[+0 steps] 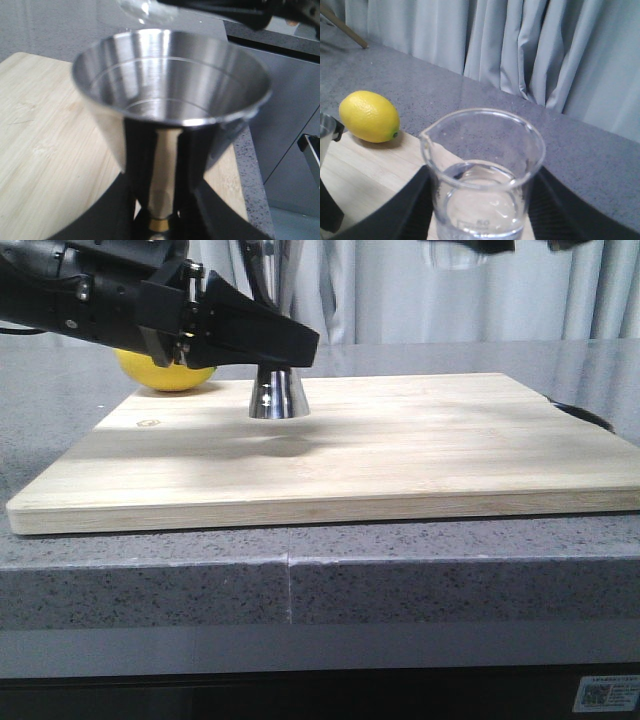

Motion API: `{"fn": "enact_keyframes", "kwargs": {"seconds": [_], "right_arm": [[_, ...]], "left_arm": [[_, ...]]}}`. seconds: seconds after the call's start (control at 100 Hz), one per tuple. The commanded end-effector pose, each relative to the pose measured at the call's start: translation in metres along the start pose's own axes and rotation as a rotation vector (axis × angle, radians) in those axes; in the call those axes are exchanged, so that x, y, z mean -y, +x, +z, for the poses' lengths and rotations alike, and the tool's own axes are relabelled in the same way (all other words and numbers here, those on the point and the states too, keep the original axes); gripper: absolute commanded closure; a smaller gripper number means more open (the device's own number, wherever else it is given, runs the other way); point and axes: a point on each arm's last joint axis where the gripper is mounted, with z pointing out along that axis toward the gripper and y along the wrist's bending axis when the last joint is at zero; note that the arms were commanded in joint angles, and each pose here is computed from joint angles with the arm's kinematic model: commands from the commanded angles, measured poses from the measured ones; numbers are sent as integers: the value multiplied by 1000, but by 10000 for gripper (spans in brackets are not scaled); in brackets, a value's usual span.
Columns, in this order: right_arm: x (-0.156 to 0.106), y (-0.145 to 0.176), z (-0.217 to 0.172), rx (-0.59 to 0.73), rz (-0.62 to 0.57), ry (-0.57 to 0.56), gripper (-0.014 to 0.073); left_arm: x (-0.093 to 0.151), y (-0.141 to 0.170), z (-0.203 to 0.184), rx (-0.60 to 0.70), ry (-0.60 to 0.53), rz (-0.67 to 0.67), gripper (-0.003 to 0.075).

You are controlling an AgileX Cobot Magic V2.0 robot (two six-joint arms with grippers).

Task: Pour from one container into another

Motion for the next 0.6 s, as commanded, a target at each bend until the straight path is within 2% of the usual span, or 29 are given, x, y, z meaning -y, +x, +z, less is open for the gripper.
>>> {"fn": "enact_keyframes", "kwargs": {"seconds": [0.0,0.32,0.59], "right_arm": [[7,-35,-7,132,-58,16,359],[16,-69,-16,104,-137,25,359],[9,-73,-22,56,-199,-8,359]], "left_arm": [[15,-34,-2,123,44,49,687],[26,-39,14,125,94,64,687],[31,-51,22,133,114,108,687]]}}
